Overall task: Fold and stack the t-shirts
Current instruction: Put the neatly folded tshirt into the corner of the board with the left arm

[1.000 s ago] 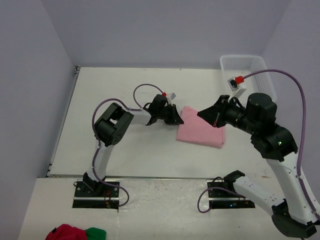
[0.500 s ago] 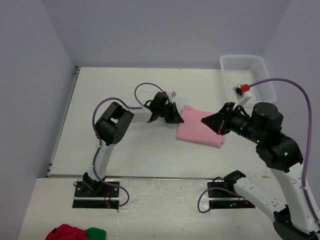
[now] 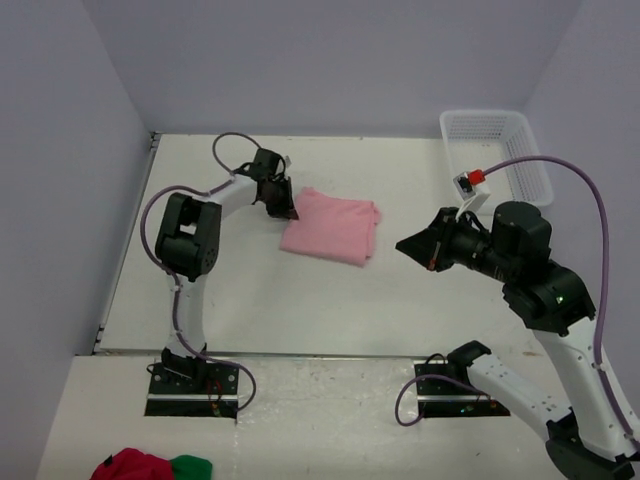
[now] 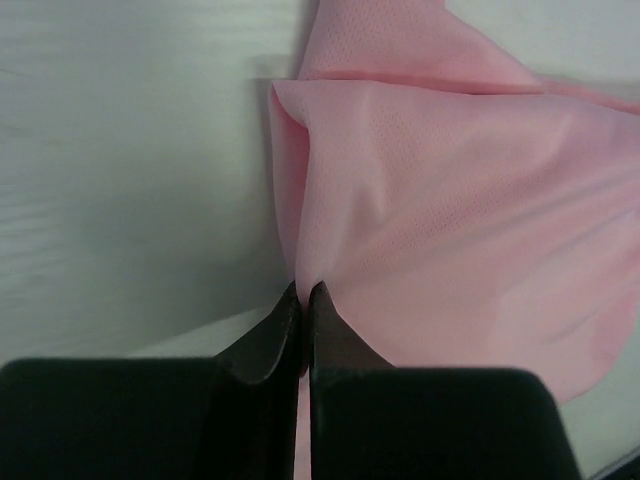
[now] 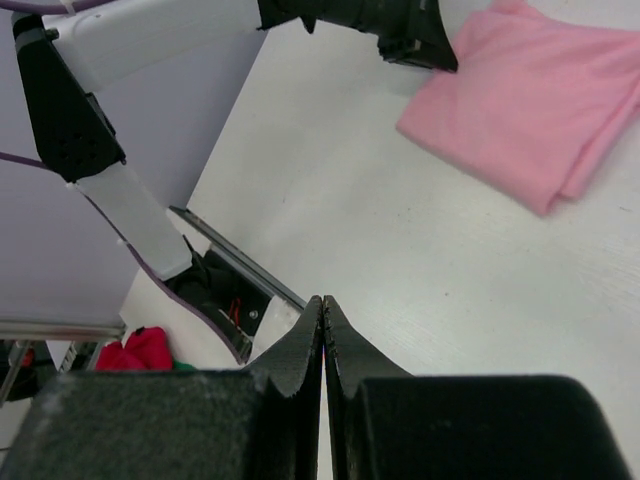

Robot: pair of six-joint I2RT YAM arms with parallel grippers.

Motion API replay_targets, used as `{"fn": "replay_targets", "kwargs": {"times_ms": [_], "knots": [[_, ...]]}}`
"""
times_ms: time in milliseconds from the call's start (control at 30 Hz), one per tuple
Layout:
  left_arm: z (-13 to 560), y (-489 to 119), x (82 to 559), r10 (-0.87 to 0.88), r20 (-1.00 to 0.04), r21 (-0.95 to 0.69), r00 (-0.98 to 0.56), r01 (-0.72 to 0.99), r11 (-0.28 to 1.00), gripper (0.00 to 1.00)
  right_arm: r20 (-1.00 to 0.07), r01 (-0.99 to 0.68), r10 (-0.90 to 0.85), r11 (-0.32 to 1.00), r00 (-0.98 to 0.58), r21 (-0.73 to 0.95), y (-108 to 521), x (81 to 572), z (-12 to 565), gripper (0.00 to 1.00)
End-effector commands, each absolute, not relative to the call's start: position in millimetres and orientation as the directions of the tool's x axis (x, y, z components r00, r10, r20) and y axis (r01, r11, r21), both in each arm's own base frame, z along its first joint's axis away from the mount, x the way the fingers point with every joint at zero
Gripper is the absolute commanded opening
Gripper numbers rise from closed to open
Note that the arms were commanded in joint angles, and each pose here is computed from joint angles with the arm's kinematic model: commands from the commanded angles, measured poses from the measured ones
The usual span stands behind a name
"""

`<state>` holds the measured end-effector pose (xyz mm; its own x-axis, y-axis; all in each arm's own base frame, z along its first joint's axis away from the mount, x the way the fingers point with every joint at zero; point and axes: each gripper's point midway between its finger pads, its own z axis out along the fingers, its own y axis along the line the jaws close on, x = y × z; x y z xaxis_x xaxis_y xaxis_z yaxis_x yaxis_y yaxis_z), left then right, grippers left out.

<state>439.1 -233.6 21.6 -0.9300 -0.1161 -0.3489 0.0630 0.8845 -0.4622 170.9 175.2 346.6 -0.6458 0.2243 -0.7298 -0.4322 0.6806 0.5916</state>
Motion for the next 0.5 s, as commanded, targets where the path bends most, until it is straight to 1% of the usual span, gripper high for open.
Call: {"fn": "replay_targets", "kwargs": {"times_ms": [0,33,100,133,200,233,267,333,400,467], "knots": [[18,-155,445,-0.064,-0.337,-0.242,-0.939,0.020,0.970,0.00,-0.736,-0.472,0.200,0.653,-0.646,0.592,183,171,351,0.00],[22,-136,453,-0.086,-0.340,-0.222,-0.937,-0.009,0.975,0.00,-0.735,-0.473,0.194,0.654,-0.649,0.591,183,171,349,0.00],[16,-122,460,-0.071,-0.335,-0.219,-0.940,0.005,0.976,0.00,-0.731,-0.483,0.178,0.645,-0.659,0.592,186,170,345,0.00],[22,-115,472,-0.074,-0.352,-0.216,-0.933,0.004,0.976,0.00,-0.728,-0.485,0.171,0.643,-0.664,0.593,187,171,343,0.00],[10,-86,477,-0.070,-0.318,-0.154,-0.946,-0.021,0.988,0.00,-0.718,-0.493,0.153,0.629,-0.679,0.601,191,169,336,0.00],[20,-77,491,-0.071,-0.348,-0.135,-0.935,-0.024,0.991,0.00,-0.710,-0.493,0.142,0.627,-0.689,0.604,193,170,332,0.00],[13,-58,491,-0.072,-0.327,-0.094,-0.942,-0.043,0.995,0.00,-0.699,-0.486,0.133,0.626,-0.703,0.609,194,170,326,0.00],[23,-41,506,-0.079,-0.362,-0.073,-0.929,-0.056,0.996,0.00,-0.689,-0.486,0.111,0.629,-0.716,0.607,195,169,319,0.00],[22,-16,511,-0.102,-0.360,-0.046,-0.927,-0.092,0.995,0.00,-0.673,-0.472,0.093,0.642,-0.734,0.604,194,170,310,0.00],[34,4,527,-0.113,-0.399,0.001,-0.910,-0.123,0.992,0.00,-0.661,-0.468,0.074,0.649,-0.747,0.600,195,170,304,0.00]]}}
